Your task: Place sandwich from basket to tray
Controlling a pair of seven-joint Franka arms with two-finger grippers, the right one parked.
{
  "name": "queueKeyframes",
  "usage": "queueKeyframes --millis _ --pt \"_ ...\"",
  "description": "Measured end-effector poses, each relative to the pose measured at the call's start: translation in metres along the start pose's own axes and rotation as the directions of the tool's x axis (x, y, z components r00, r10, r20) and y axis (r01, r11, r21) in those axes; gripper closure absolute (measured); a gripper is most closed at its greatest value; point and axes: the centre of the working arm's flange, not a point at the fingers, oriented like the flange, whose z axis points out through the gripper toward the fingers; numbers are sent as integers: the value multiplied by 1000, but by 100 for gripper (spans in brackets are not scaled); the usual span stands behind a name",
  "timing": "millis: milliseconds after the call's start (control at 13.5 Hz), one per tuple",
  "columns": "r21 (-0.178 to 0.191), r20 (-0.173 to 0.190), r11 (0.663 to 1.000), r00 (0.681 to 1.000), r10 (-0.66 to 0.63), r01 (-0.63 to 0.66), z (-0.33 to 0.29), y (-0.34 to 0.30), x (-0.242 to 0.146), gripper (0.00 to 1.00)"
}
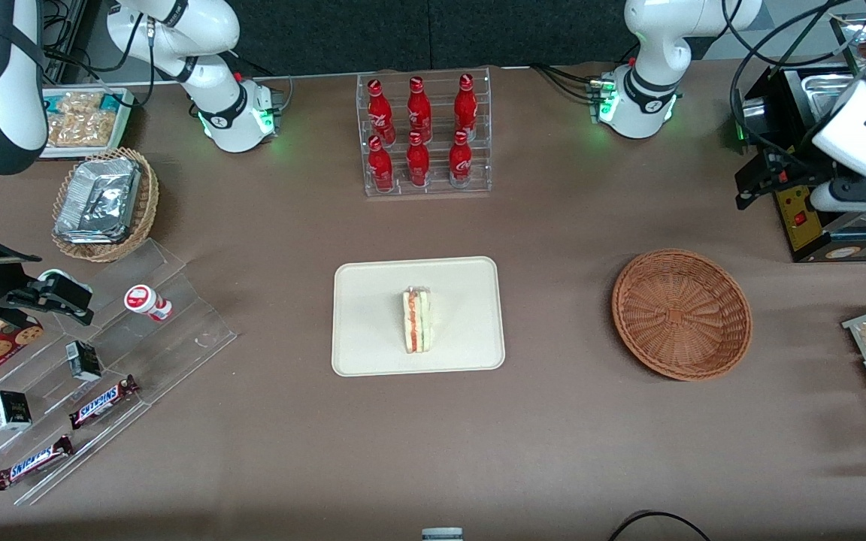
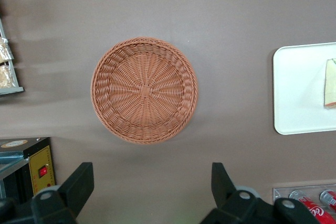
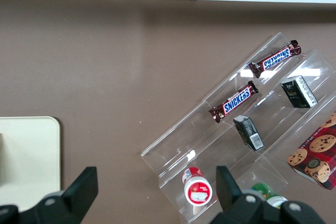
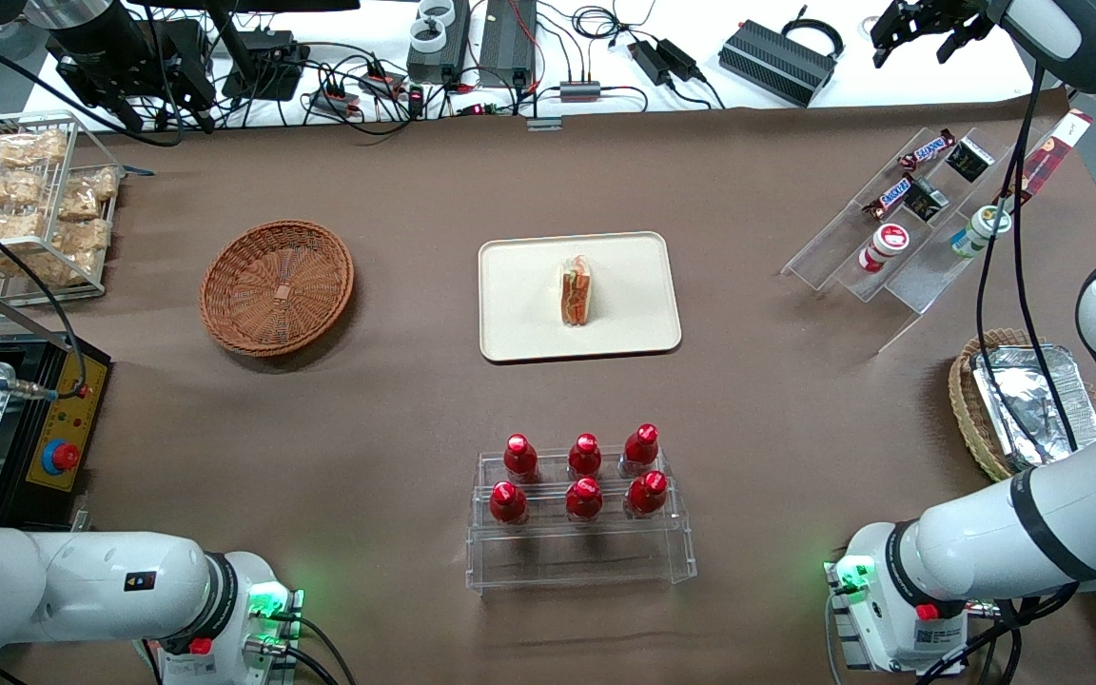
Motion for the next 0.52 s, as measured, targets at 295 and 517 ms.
queueKeyframes --millis 295,517 --pt "3 18 1000 1000 -8 8 -13 -5 -17 1" --pt "10 42 1000 999 -8 8 -15 -5 -23 1"
